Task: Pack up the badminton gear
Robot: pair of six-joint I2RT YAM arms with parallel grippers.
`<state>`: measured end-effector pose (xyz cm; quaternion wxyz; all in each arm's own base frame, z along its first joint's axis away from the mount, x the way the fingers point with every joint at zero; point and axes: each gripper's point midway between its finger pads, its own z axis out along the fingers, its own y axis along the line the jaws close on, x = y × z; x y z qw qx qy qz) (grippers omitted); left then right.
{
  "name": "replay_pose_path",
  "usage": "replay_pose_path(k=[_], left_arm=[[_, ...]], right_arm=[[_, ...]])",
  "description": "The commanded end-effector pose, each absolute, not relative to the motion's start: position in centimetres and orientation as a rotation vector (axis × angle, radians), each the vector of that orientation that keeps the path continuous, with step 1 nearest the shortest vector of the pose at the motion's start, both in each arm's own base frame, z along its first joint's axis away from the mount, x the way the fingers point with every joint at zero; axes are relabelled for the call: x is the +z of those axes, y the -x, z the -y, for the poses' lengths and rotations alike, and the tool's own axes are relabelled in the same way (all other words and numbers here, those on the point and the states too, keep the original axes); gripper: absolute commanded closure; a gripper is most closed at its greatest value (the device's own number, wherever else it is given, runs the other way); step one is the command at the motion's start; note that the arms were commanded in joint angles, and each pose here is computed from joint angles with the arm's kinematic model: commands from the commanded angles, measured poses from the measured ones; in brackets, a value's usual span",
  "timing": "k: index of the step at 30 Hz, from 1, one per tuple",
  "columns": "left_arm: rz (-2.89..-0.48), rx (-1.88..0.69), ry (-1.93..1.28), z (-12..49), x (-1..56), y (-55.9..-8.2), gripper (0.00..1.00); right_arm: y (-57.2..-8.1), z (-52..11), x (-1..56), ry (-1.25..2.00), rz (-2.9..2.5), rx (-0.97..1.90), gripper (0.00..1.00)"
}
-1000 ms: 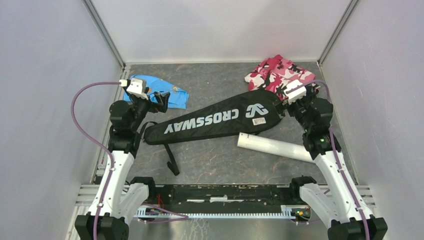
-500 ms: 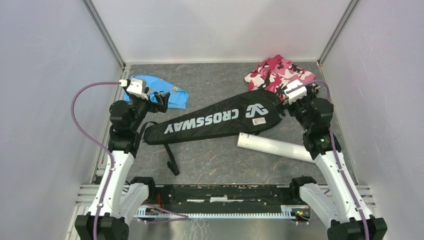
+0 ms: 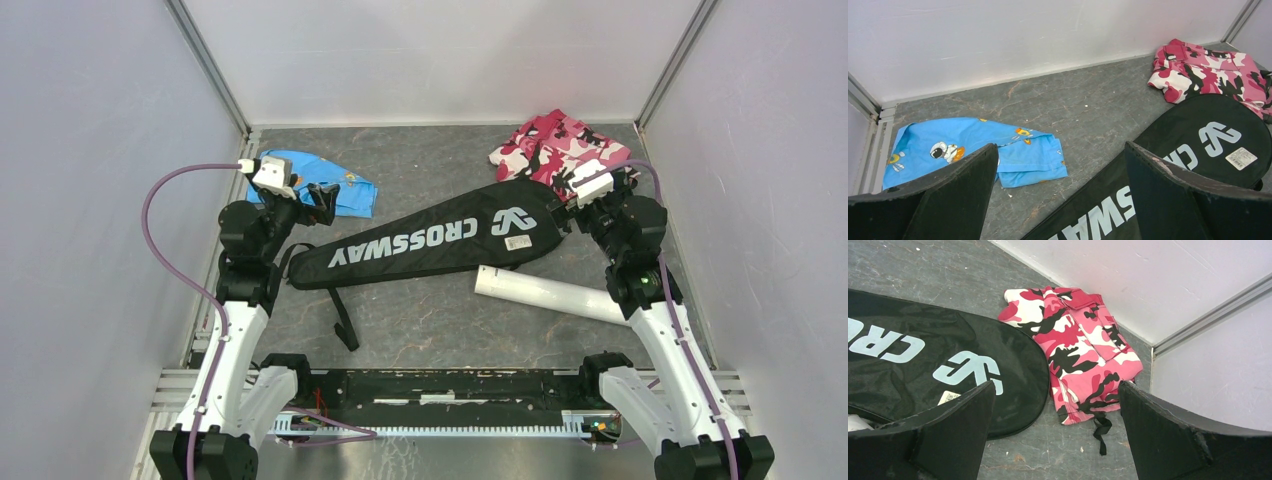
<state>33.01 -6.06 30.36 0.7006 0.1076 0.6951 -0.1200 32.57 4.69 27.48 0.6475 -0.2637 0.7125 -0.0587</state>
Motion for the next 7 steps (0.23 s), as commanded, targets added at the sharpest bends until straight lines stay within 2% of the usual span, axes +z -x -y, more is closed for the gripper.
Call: replay_pose_path(k=[1, 7], left_arm=[[-1.500, -0.281, -0.238, 6.16, 31.88, -32.95, 0.00], [-1.504, -0.281, -0.237, 6.13, 31.75, -33.03, 0.00]], right_arm=[[-32.56, -4.68, 28.87, 0.596, -1.585, -0.135, 0.02], [-32.55, -4.78, 28.97, 0.598, -1.582, -0.128, 0.02]])
